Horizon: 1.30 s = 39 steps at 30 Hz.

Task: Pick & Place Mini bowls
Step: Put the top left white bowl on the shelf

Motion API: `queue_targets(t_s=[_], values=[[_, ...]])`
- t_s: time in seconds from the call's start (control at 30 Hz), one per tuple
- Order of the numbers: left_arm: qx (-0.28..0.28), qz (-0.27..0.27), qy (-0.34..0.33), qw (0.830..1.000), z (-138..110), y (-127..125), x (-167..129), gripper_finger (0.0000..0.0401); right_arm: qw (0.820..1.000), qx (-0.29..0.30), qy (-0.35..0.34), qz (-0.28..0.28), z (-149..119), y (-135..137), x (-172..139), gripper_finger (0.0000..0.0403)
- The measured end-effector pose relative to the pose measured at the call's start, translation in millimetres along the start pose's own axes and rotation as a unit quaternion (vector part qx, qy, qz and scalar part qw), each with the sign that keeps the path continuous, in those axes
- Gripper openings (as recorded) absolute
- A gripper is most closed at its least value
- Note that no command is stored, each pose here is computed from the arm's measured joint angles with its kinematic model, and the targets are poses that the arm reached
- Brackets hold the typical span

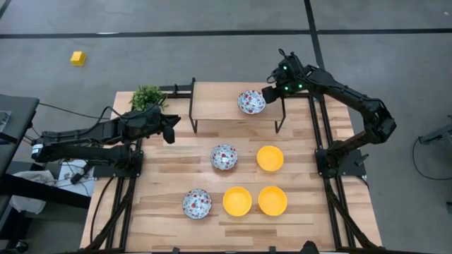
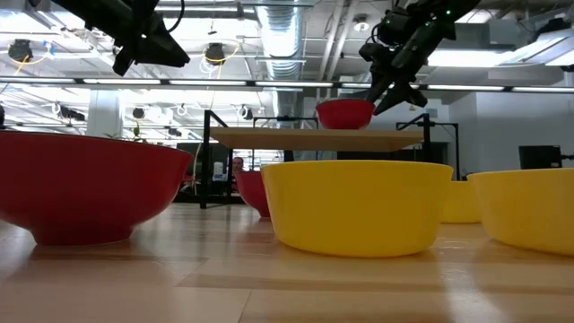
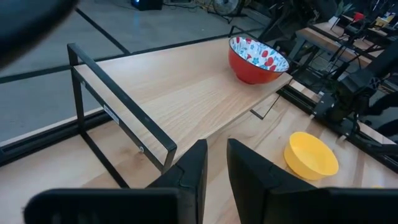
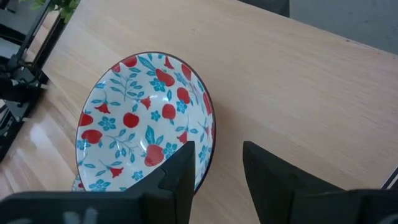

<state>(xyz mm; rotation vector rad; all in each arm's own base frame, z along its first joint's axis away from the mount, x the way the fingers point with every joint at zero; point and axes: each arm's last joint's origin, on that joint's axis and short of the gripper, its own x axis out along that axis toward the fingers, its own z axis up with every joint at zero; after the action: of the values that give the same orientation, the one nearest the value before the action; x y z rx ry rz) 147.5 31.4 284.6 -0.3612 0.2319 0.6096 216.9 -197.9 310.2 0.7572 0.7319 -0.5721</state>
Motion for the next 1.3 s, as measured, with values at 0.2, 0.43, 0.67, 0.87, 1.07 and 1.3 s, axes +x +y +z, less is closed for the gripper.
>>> queue_targets(t_s=[0.2, 0.43, 0.67, 0.87, 1.07, 1.3], values=[[0.001, 0.0, 0.0, 1.0, 0.1, 0.0, 0.0, 0.0061, 1.0, 0.002, 0.006, -0.002, -1.2, -0.4, 0.0, 0.0123], [0.001, 0.0, 0.0, 1.0, 0.1, 0.0, 0.0, 0.0061, 1.0, 0.003, 0.011, -0.003, -2.2, -0.7, 0.0, 0.0123], [0.001, 0.0, 0.0, 1.0, 0.1, 0.0, 0.0, 0.0061, 1.0, 0.0, 0.013, 0.001, -3.0, 1.7, 0.6, 0.0123], [-0.001, -0.002, -0.004, 1.0, 1.1, -0.5, -0.1, 0.0061, 1.0, 0.002, 0.02, 0.001, -3.0, 1.1, 4.6, 0.0123], [-0.002, -0.003, -0.007, 1.0, 1.6, -0.7, -0.1, 0.0061, 1.0, -0.002, 0.016, 0.01, -0.5, 2.0, 9.9, 0.0123], [-0.001, -0.003, -0.007, 1.0, 1.7, -0.7, -0.1, 0.0061, 1.0, -0.002, 0.023, 0.012, -0.5, 2.4, 16.0, 0.0123]])
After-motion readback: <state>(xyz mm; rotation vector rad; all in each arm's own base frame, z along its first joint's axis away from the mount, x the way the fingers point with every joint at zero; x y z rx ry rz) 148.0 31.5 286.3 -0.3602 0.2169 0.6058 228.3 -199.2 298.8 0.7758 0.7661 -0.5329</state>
